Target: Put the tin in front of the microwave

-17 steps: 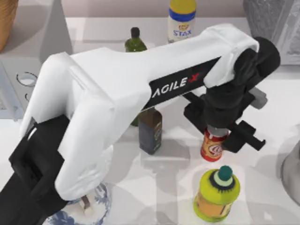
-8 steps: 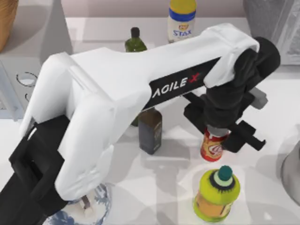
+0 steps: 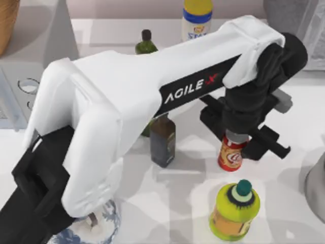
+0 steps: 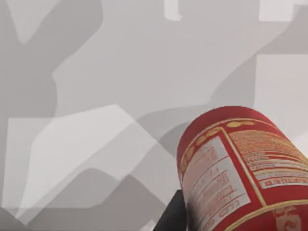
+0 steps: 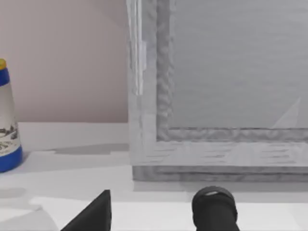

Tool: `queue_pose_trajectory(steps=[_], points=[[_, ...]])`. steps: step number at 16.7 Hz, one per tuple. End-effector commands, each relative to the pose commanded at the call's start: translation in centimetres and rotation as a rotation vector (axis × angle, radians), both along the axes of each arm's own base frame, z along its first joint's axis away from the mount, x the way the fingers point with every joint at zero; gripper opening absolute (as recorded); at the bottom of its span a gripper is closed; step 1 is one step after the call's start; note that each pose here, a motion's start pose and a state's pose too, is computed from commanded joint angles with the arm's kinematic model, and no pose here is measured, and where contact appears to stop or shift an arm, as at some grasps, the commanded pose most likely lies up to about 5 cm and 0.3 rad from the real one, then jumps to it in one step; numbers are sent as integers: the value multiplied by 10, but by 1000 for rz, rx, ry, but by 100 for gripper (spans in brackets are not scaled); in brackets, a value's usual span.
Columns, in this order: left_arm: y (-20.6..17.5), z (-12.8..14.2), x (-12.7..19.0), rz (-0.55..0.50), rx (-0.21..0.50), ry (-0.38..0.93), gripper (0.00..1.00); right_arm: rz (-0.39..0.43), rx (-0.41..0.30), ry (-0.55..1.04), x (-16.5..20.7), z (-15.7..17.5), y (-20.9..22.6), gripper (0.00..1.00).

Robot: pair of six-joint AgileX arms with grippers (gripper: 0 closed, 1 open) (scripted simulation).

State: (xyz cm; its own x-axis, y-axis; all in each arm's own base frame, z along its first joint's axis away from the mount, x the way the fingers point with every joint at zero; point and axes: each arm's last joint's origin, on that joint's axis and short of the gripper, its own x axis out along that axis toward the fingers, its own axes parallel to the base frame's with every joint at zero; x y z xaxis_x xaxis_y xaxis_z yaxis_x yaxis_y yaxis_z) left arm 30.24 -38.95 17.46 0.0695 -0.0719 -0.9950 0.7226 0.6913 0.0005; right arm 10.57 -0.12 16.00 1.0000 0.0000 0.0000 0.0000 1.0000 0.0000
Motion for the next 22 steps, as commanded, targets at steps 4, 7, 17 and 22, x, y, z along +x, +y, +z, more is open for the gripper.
queue_pose_trajectory(steps=[4,7,17,22], points=[[1,24,0,1,-2,-2,0,0,0,0,0,0,0,100],[1,25,0,2,-1,-2,0,0,0,0,0,0,0,100],[78,129,-2,-1,-171,-102,0,0,0,0,0,0,0,100],[208,167,-9,102,-174,-145,0,0,0,0,0,0,0,100]])
